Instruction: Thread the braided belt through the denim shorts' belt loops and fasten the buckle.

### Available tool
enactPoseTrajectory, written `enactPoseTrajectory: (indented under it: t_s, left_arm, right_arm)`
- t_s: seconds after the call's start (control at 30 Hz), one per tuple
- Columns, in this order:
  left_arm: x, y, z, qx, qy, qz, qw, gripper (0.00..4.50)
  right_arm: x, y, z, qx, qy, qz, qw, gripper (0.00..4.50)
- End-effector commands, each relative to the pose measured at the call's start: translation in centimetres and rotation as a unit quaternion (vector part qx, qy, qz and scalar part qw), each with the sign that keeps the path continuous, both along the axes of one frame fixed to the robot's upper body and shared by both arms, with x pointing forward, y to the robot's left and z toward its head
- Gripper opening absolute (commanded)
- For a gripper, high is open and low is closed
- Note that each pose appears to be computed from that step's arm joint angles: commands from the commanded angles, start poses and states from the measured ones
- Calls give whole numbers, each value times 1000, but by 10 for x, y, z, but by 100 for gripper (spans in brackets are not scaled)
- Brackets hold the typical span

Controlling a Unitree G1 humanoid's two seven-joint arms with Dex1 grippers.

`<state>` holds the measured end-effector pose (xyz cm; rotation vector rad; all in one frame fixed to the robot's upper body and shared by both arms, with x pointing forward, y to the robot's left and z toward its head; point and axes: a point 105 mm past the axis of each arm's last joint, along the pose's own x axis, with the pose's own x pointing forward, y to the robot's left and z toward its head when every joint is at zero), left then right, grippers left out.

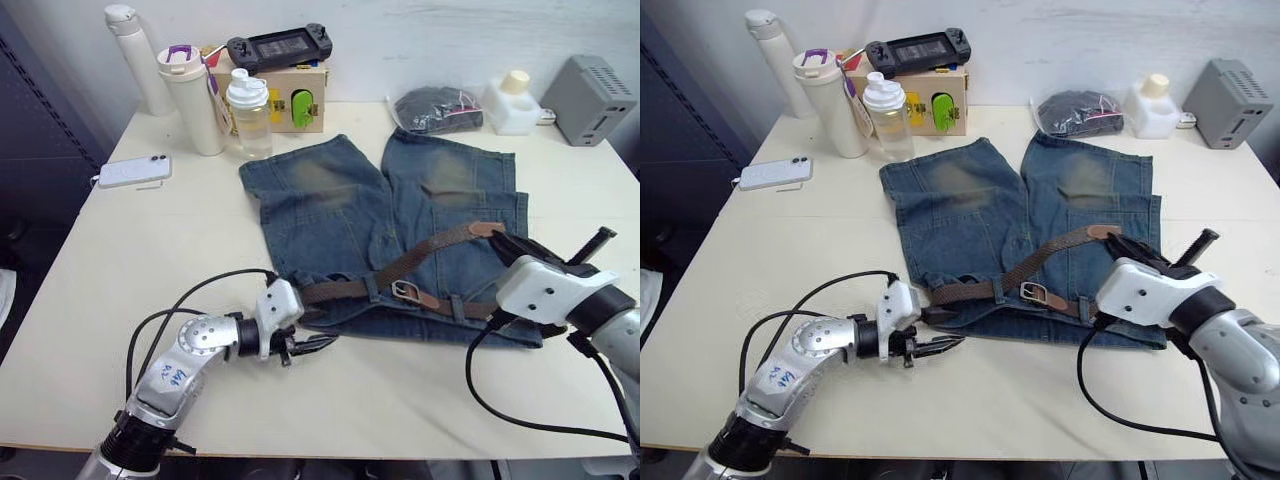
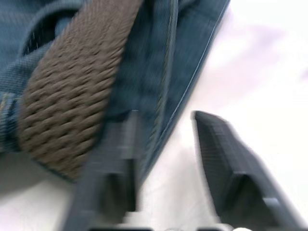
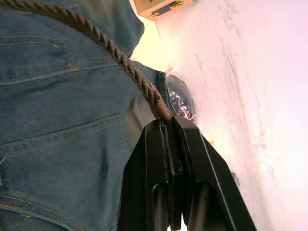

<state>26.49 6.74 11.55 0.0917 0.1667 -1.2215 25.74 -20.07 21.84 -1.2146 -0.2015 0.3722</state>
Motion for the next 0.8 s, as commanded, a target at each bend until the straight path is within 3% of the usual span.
enactPoseTrajectory:
  t_s: [0.03,0.17,0.27,0.4,0.47,0.6,0.8]
  left_arm:
    - [-14,-1,56,-107,13,-64,992,397]
    - [-28,-1,77,-137,43,-115,983,397]
    - [-24,-3,81,-137,42,-108,984,397]
    - [26,-17,72,-82,-44,19,995,397]
    - [38,-30,73,-65,-97,37,992,397]
    - [44,-50,76,-58,-168,41,983,397]
    - [39,-62,75,-68,-192,22,979,397]
  right_arm:
    - [2,18,1,-18,-5,29,999,0]
    - [5,26,-6,-22,9,41,999,0]
    - [7,30,-10,-27,17,49,998,0]
    - [8,37,-7,-23,10,61,998,0]
    - [8,40,-6,-22,10,65,998,0]
    - [8,42,-7,-21,12,66,998,0]
    - [8,45,-7,-18,14,67,997,0]
